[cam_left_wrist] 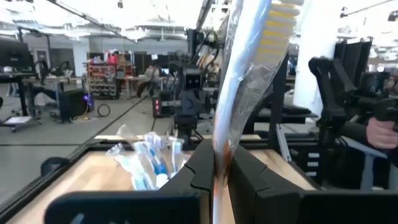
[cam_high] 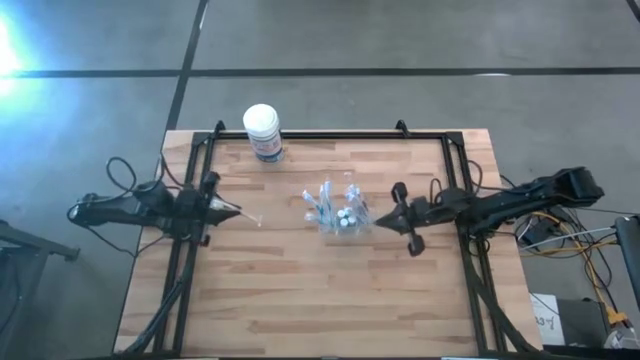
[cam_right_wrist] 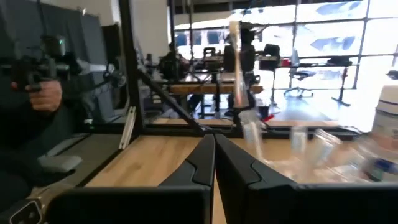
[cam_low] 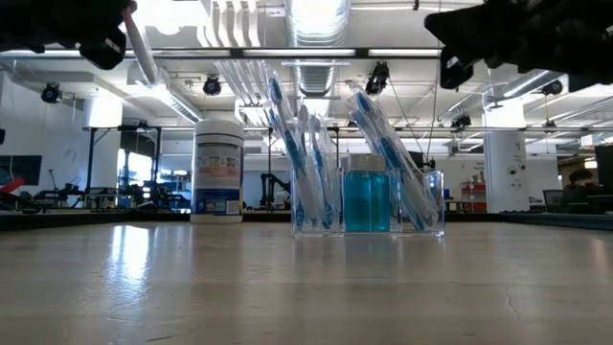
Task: Pick & Place toothbrushing station
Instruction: Put the orange toothbrush into the transparent organizer
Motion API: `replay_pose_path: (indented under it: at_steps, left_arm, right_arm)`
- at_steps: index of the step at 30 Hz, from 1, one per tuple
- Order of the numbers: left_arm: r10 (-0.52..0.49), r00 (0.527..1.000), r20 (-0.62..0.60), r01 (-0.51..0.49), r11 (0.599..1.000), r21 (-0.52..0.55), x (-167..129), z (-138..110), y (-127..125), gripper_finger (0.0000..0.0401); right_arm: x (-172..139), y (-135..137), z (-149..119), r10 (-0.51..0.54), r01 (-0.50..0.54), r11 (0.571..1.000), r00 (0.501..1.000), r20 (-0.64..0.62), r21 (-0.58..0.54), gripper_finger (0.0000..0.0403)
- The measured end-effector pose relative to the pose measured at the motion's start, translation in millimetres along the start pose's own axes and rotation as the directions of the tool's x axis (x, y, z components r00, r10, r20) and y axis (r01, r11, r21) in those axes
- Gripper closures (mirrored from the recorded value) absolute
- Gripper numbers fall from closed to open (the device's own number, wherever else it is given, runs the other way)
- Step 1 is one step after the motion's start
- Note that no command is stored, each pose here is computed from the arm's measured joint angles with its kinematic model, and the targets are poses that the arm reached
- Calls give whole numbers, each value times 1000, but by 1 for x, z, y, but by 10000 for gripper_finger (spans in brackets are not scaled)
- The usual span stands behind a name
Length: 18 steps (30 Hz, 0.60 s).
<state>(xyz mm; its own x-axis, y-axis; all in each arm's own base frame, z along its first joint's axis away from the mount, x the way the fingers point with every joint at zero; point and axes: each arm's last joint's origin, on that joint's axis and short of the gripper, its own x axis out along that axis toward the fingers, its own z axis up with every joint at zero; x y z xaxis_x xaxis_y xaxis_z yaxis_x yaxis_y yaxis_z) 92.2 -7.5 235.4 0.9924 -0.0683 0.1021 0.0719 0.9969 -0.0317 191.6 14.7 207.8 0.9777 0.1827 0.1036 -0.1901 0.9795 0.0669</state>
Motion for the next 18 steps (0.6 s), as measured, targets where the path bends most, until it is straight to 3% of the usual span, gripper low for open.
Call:
replay_pose_path:
  at_steps: [12, 18]
  left_arm:
    - [0, 999, -54, 0, 1000, 0, 1, -30, 1, 378]
    - [-29, 998, -59, 29, 1000, 3, 2, -47, 0, 378]
  right_arm:
    - [-44, 3, -21, -32, 30, 999, 992, 126, 18, 394]
    - [-45, 1, -27, -76, 75, 997, 993, 91, 22, 394]
